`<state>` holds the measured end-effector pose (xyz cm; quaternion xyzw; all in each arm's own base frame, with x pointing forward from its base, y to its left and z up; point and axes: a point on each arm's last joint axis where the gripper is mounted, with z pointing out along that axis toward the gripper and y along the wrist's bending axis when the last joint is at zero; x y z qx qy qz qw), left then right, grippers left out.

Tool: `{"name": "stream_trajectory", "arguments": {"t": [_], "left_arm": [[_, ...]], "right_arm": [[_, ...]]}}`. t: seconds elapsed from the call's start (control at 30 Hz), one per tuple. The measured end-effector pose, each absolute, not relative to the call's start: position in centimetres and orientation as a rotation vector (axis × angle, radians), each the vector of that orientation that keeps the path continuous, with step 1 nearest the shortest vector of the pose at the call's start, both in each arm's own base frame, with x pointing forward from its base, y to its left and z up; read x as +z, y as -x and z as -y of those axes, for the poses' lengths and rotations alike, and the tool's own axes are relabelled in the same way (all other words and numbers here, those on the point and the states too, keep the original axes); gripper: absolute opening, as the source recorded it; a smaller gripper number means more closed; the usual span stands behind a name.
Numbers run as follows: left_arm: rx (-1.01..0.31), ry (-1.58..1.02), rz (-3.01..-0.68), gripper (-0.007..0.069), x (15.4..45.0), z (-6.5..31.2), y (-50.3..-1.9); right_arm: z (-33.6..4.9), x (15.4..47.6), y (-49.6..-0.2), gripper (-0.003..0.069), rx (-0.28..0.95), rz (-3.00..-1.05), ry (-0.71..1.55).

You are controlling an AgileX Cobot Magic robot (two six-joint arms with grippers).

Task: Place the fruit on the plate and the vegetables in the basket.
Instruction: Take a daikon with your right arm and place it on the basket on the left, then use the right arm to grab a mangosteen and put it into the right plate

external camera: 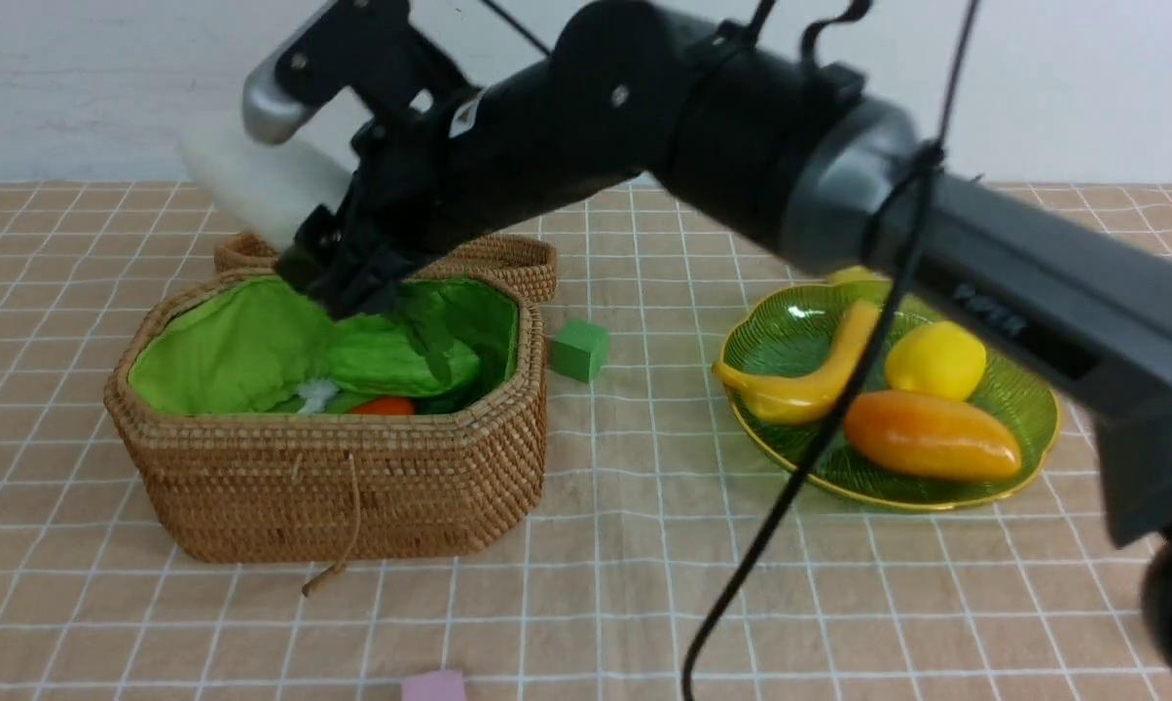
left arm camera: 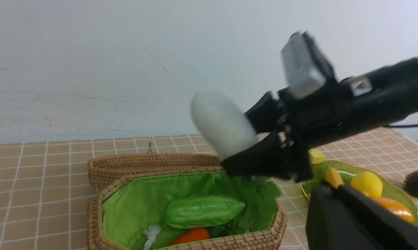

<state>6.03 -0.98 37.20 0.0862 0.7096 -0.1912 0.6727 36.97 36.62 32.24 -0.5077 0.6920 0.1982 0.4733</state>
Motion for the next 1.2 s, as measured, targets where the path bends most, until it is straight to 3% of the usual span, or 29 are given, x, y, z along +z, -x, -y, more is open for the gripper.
{"name": "stream_trajectory", "arguments": {"t": [0.13,0.2,0.23,0.3,0.43,0.47,0.57,0.67,0.77,0.83,0.9,1.03,1.13,1.2], "left_arm": [[-0.436,-0.191,-1.596,0.0008,37.2,1.0,-6.0],[-0.441,-0.19,-1.597,0.0008,37.2,1.0,-6.0],[-0.446,-0.192,-1.594,0.0008,37.2,1.0,-6.0],[-0.469,-0.199,-1.581,0.0008,37.4,1.2,-5.9],[-0.56,-0.233,-1.514,0.0008,38.0,1.8,-5.6],[-0.569,-0.237,-1.506,0.0008,38.1,1.9,-5.6],[-0.638,-0.267,-1.438,0.0008,38.7,2.3,-5.2],[-0.655,-0.275,-1.419,0.0008,38.8,2.4,-5.1],[-0.673,-0.269,-1.426,0.0008,38.8,2.5,-5.1],[-0.688,-0.269,-1.435,0.0008,38.7,2.6,-5.1],[-0.695,-0.28,-1.442,0.0008,38.7,2.7,-5.0],[-0.697,-0.31,-1.455,0.0008,38.5,2.8,-4.9],[-0.691,-0.35,-1.474,0.0008,38.3,3.0,-4.8],[-0.683,-0.38,-1.51,0.0008,37.9,3.1,-4.7]], "right_arm": [[-37.8,30.2,-37.4,0.0553,0.432,-1.676,1.275],[-37.8,30.0,-37.3,0.0599,0.406,-1.677,1.308],[-37.5,30.4,-37.0,0.0648,0.397,-1.68,1.333],[-36.8,31.7,-36.2,0.0676,0.388,-1.706,1.362],[-33.3,36.9,-34.2,0.0643,0.316,-1.824,1.329],[-33.3,36.9,-34.2,0.0638,0.321,-1.832,1.318],[-27.6,41.7,-33.2,0.0506,0.128,-1.977,1.156],[-22.5,43.4,-33.7,0.0361,-0.064,-2.128,0.981],[-16.7,43.6,-35.8,0.0196,-0.222,-2.252,0.74],[-11.9,42.8,-37.7,0.0101,-0.26,-2.352,0.515],[-7.4,41.5,-38.9,0.0061,-0.245,-2.446,0.286],[-1.0,38.2,-39.8,0.0073,-0.17,-2.593,-0.033],[3.3,34.6,-40.0,0.0162,-0.099,-2.704,-0.234],[6.9,31.6,-40.4,0.0307,-0.046,-2.73,-0.387]]}}
